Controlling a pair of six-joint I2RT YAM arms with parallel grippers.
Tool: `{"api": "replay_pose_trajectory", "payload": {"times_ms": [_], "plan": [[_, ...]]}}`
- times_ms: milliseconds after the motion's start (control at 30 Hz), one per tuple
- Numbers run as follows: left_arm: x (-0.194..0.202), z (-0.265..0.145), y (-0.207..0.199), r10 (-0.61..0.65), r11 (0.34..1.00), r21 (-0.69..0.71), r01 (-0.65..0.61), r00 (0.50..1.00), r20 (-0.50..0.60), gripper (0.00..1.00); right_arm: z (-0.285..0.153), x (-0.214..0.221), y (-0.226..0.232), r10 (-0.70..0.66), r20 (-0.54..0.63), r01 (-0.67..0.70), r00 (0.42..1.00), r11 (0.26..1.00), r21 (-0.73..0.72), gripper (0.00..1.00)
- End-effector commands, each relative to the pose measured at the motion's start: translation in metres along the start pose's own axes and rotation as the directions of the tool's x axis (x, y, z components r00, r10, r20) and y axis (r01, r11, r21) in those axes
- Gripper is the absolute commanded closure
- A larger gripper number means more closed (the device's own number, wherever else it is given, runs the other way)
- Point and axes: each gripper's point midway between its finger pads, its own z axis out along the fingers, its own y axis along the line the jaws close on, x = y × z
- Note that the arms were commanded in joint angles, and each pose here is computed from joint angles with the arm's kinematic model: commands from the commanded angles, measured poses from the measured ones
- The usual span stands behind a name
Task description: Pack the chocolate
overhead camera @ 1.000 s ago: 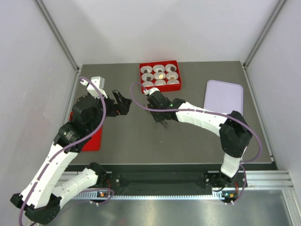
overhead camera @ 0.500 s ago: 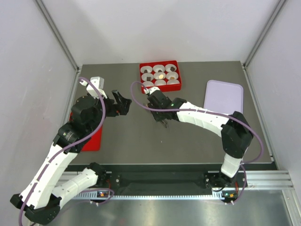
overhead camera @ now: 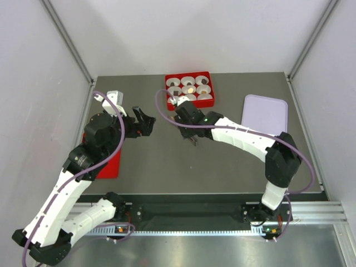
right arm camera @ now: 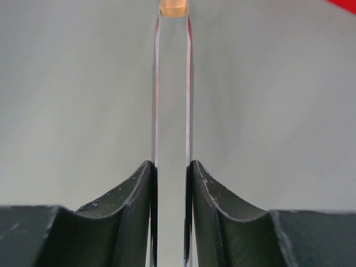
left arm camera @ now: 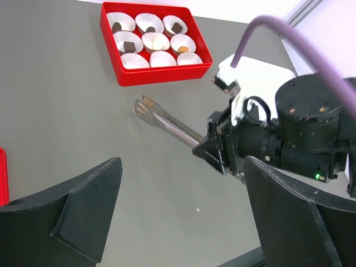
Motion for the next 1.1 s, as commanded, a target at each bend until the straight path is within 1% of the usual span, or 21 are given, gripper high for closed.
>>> {"api": "replay_pose_trajectory", "payload": {"times_ms": [0, 300, 433, 500, 733, 1067], "plan": [[-0.015, -0.003, -0.005, -0.006, 1.0, 0.018, 0.005, 0.999, 0.054, 0.05, -0.032, -0.057, -0.01, 0.037, 0.157, -0.038, 0.987, 0.999, 0.004, 0.69], [-0.019, -0.002, -0.004, 0.004, 1.0, 0.01, -0.005, 0.998, 0.063, 0.05, -0.031, -0.097, -0.048, 0.076, 0.212, -0.088, 0.974, 0.995, 0.049, 0.69], [-0.02, -0.002, -0.005, 0.005, 1.0, 0.01, -0.006, 0.998, 0.067, 0.05, -0.021, -0.112, -0.067, 0.1, 0.225, -0.117, 0.969, 0.991, 0.064, 0.69], [-0.02, -0.002, -0.004, 0.006, 1.0, 0.007, -0.007, 0.998, 0.068, 0.05, -0.013, -0.119, -0.068, 0.095, 0.225, -0.11, 0.97, 0.992, 0.055, 0.69], [-0.02, -0.003, -0.001, 0.019, 1.0, -0.011, -0.018, 0.998, 0.067, 0.05, 0.014, -0.121, -0.077, 0.099, 0.198, -0.111, 0.975, 0.992, 0.052, 0.69], [-0.014, 0.001, 0.003, 0.021, 1.0, -0.022, -0.02, 0.998, 0.054, 0.05, 0.039, -0.108, -0.067, 0.116, 0.152, -0.118, 0.982, 0.993, 0.005, 0.67]]}}
